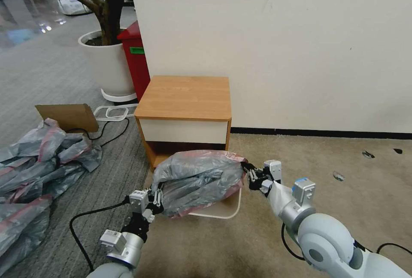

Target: Pick up the garbage bag from the table and place it over the trash can.

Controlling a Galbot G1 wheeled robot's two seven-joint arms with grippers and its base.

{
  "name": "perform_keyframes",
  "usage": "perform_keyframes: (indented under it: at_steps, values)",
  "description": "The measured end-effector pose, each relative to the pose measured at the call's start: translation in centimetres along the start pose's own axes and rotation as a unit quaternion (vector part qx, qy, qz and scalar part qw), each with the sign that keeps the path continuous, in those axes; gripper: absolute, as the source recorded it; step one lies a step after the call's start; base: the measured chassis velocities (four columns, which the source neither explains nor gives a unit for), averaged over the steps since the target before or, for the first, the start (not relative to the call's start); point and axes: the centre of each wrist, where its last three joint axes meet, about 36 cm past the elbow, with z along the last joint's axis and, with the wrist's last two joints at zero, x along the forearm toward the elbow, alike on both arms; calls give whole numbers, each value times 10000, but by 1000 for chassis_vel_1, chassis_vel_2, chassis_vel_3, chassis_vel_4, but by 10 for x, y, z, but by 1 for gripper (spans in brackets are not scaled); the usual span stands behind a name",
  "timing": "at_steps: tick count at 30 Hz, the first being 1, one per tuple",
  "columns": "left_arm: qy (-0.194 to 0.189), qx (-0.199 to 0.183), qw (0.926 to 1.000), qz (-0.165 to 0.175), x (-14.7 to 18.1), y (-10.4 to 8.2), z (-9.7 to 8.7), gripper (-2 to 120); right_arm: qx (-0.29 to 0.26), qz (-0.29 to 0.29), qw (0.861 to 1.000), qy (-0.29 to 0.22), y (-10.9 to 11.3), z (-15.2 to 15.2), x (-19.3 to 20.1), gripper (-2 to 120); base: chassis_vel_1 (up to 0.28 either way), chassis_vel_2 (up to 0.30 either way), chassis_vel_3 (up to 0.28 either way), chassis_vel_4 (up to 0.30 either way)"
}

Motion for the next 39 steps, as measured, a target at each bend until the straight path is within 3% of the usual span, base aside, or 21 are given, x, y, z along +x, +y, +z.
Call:
perform_keyframes:
  at_steps: [12, 21, 25, 27, 28, 29, 31, 33, 36, 39]
  values:
    - [-36, 256, 9996, -88, -7, 2, -3, 4, 140, 214, 9996, 111, -13, 10, -1, 6, 0, 0, 0, 0]
    - [76, 300, 9988, -368, -11, 5, -2, 4, -102, 553, 9980, -289, -20, 2, 12, 6, 0, 0, 0, 0]
    - [153, 340, 9973, -640, -14, 4, 0, 4, -420, 603, 9952, -640, -8, -8, 24, 8, 0, 0, 0, 0]
    - [181, 371, 9963, -753, -14, 3, 2, 4, -974, 529, 9905, -810, 10, -17, 36, 14, 0, 0, 0, 0]
    - [198, 395, 9961, -770, -14, 2, 4, 4, -1551, 344, 9842, -779, 30, -26, 50, 22, 0, 0, 0, 0]
    - [198, 395, 9961, -770, -14, 2, 4, 4, -1551, 344, 9842, -779, 30, -26, 50, 22, 0, 0, 0, 0]
    - [185, 404, 9961, -757, -15, 1, 5, 4, -2128, -89, 9751, -611, 59, -35, 71, 33, 0, 0, 0, 0]
    - [168, 401, 9963, -744, -15, 1, 5, 4, -2227, -220, 9734, -495, 68, -34, 76, 36, 0, 0, 0, 0]
    - [110, 398, 9968, -686, -17, 0, 4, 4, -2228, -531, 9732, -184, 88, -22, 83, 51, 0, 0, 0, 0]
    - [88, 398, 9971, -646, -17, -1, 5, 4, -2176, -576, 9743, -93, 92, -15, 81, 58, 0, 0, 0, 0]
